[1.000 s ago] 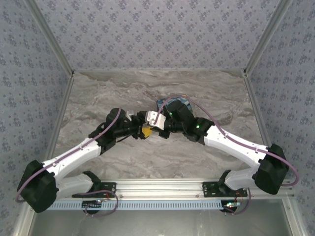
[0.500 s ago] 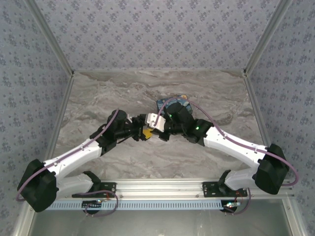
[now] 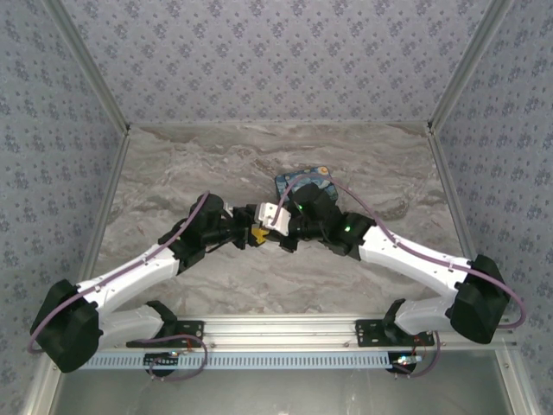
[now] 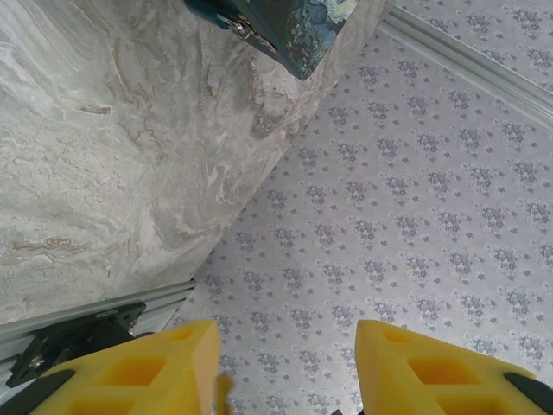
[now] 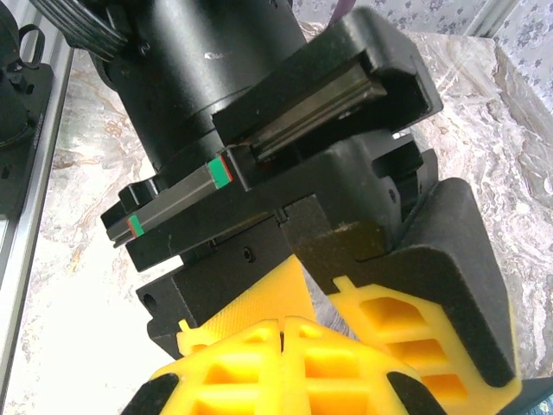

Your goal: Unlock the padlock with the key

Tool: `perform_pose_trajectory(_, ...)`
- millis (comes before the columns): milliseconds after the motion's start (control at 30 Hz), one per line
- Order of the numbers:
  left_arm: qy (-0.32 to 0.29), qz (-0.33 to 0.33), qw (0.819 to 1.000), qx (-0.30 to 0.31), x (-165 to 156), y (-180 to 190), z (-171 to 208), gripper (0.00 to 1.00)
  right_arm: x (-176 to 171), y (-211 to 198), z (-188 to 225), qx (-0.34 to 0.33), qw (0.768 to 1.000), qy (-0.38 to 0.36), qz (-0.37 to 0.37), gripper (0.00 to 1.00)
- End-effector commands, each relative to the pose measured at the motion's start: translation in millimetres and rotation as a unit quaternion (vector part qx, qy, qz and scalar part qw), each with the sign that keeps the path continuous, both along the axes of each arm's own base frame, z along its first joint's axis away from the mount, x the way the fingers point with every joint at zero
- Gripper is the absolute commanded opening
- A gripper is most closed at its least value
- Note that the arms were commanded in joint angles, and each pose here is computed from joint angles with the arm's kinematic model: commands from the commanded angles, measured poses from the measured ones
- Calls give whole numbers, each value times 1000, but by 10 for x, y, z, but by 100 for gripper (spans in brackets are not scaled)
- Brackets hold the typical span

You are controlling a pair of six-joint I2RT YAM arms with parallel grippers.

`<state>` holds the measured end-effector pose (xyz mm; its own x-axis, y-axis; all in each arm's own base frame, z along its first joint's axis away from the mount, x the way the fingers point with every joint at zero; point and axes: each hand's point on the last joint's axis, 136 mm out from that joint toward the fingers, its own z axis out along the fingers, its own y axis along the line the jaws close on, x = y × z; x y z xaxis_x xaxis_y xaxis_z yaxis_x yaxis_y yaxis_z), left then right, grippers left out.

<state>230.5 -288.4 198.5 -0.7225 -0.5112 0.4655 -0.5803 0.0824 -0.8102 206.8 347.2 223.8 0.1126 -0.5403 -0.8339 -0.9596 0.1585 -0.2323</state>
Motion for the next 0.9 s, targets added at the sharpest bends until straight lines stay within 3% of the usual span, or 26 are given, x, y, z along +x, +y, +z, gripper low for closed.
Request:
perform_pose_trajectory(0,39,-10,999,-1,-99,-27,-89,43,-62,25,219,37,999,-13,8,0)
perform_pose_trajectory(400,41,-12,999,3,-117,-19,-110,30,-70,-10,203,40,999,-11,4,0)
perform_pose_trajectory(867,40,-18,999,17,-140,1,-148,7,-44,-45,234,47,999,-8,-3,0)
